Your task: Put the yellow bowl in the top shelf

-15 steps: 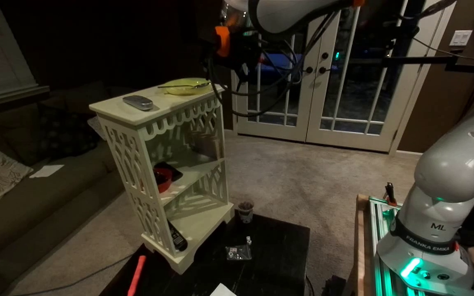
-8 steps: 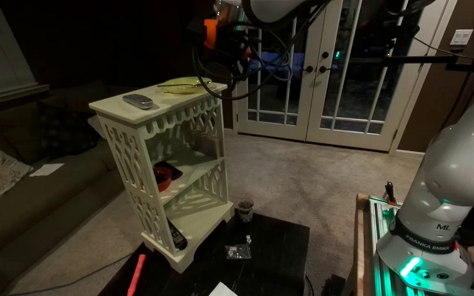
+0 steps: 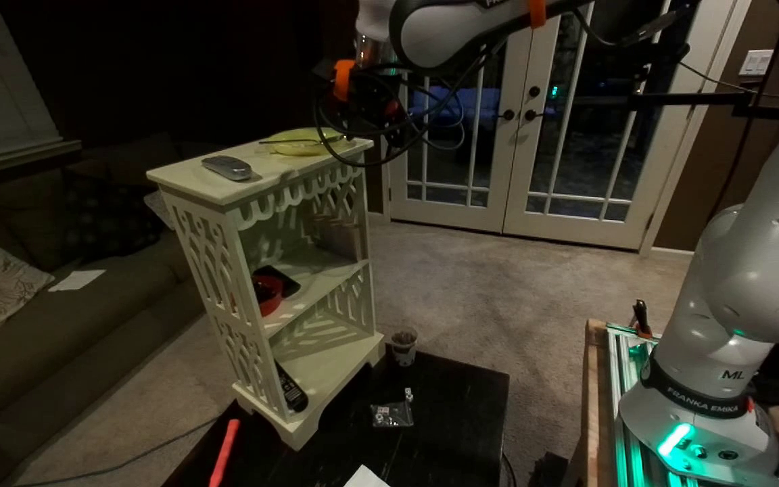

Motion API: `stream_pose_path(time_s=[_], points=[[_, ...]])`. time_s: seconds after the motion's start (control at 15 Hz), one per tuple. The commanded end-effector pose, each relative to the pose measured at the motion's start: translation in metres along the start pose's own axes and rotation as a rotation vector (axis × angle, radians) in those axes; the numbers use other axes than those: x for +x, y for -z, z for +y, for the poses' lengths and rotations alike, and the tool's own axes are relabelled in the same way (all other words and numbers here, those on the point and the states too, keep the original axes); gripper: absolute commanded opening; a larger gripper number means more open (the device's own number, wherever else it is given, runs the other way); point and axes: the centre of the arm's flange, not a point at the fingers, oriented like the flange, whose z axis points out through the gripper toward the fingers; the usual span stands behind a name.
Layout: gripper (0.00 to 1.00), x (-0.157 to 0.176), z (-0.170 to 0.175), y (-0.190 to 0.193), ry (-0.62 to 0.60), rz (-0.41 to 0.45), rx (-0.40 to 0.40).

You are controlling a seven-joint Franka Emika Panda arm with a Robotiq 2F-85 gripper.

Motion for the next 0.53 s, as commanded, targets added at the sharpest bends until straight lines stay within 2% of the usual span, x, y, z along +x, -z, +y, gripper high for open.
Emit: stream_pose_path(time_s=[0.0, 0.33, 0.47], points=[[1.00, -0.0019, 0.0001, 0.0013, 0.003, -0.002, 0.002], [1.00, -0.0043, 0.0002, 0.0027, 0.007, -0.003, 0.004], [1.00, -0.0008, -0.0068, 0.0023, 0.002, -0.054, -0.005]])
